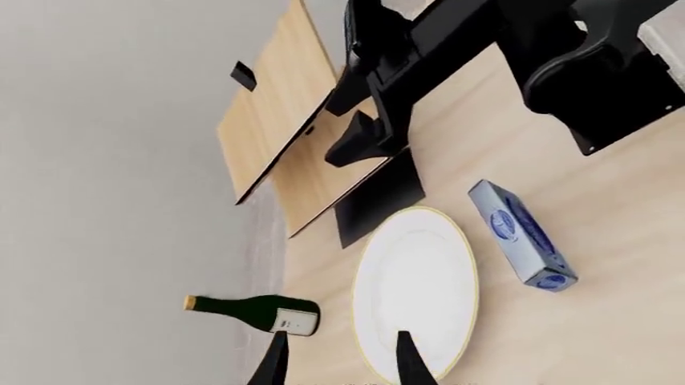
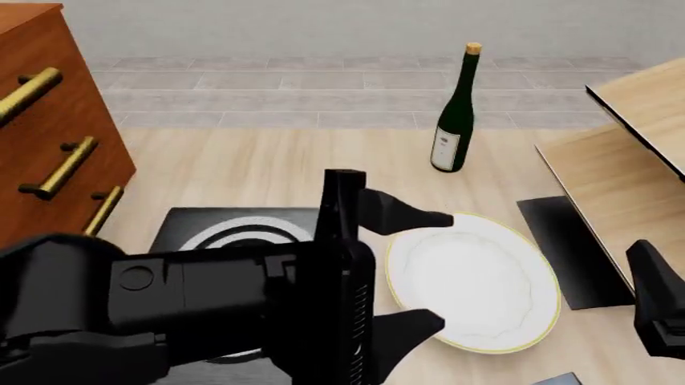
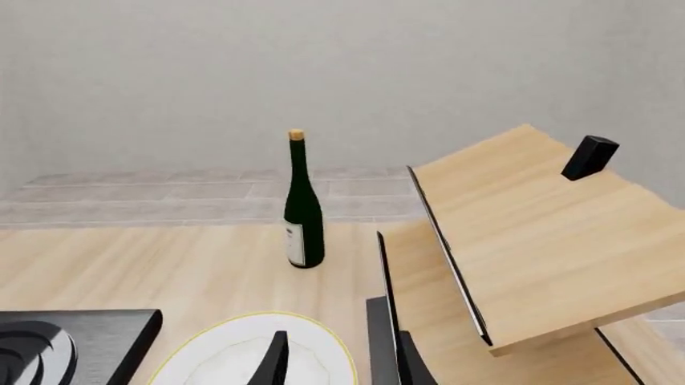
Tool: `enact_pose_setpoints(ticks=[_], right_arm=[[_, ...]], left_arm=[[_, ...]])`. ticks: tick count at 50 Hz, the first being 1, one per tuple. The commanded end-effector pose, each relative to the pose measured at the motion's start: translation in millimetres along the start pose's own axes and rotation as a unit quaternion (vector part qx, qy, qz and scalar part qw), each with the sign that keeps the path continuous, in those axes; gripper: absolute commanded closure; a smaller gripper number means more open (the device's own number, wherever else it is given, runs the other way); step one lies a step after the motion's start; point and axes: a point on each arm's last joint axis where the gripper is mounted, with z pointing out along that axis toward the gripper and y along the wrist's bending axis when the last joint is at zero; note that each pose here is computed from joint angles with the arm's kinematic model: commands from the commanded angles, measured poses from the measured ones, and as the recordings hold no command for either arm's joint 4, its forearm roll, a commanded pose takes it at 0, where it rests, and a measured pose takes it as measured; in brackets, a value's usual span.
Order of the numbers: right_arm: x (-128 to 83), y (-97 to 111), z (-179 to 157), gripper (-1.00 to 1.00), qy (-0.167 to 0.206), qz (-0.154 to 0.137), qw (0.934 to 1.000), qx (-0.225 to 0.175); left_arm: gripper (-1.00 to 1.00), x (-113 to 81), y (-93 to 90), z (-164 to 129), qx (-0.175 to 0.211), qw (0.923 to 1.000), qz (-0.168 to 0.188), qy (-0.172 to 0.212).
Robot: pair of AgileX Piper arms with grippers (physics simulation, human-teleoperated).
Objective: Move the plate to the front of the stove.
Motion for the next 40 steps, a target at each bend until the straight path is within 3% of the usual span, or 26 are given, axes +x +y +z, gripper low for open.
enact_pose_setpoints(ticks=[1,40], right_arm=[[0,0,0,-1.0,0.0,0.0,1.0,0.0],[0,0,0,-1.0,-0.001,0.0,1.0,-0.001]], left_arm=[[-1.0,9.9,-9.2,7,0.006,0.9995,0.028,0.011],[-1.0,25.9,-37.5,38,0.035,0.9977,0.052,0.024]])
